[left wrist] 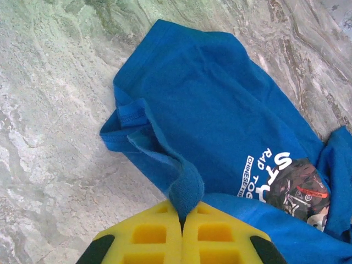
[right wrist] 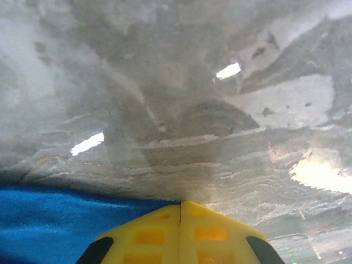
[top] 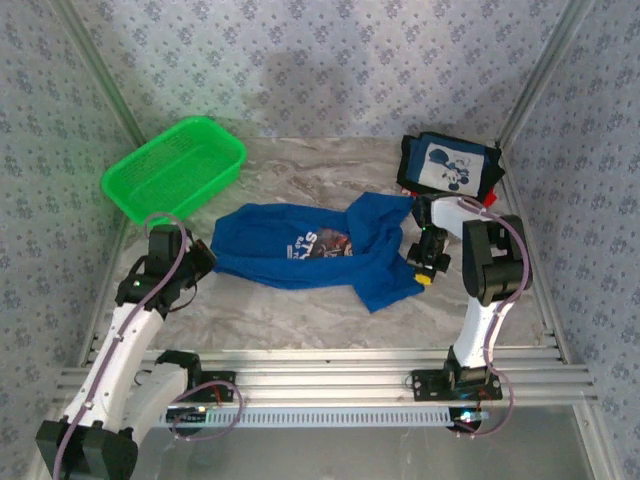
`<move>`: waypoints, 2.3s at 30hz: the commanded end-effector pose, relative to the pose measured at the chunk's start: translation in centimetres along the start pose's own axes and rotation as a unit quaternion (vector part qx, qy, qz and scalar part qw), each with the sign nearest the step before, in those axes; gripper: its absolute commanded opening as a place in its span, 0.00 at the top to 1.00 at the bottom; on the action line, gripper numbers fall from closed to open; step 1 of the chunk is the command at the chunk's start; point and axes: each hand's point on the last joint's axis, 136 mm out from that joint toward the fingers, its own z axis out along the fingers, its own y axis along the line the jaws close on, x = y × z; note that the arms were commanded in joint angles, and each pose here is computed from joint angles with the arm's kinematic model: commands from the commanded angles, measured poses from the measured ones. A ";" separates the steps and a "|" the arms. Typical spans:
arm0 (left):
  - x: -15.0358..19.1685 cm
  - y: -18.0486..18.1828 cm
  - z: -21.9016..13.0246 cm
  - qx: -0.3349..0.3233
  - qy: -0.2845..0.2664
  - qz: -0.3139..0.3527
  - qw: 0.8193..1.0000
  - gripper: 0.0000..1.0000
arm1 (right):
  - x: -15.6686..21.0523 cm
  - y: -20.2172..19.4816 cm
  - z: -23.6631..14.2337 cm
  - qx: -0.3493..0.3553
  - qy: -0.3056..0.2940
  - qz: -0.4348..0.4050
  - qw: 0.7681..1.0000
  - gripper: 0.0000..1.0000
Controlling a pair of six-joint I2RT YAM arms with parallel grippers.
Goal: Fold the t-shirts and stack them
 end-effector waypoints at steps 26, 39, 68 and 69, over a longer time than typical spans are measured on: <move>-19.0 -17.7 -18.0 0.153 -0.228 0.133 0.952 1.00 | 0.3 -1.2 -45.4 -0.532 -0.373 -0.035 0.760 1.00; -24.1 -24.3 -30.4 0.244 -0.355 0.195 0.881 1.00 | 5.3 -5.8 -62.6 -0.683 -0.450 -0.099 0.567 1.00; -17.0 -22.7 -36.6 0.342 -0.325 0.223 0.853 1.00 | 14.5 -12.7 -68.5 -0.704 -0.490 -0.108 0.503 1.00; -16.8 -22.5 -36.5 0.342 -0.322 0.220 0.855 1.00 | 14.4 -12.8 -68.5 -0.705 -0.489 -0.105 0.502 1.00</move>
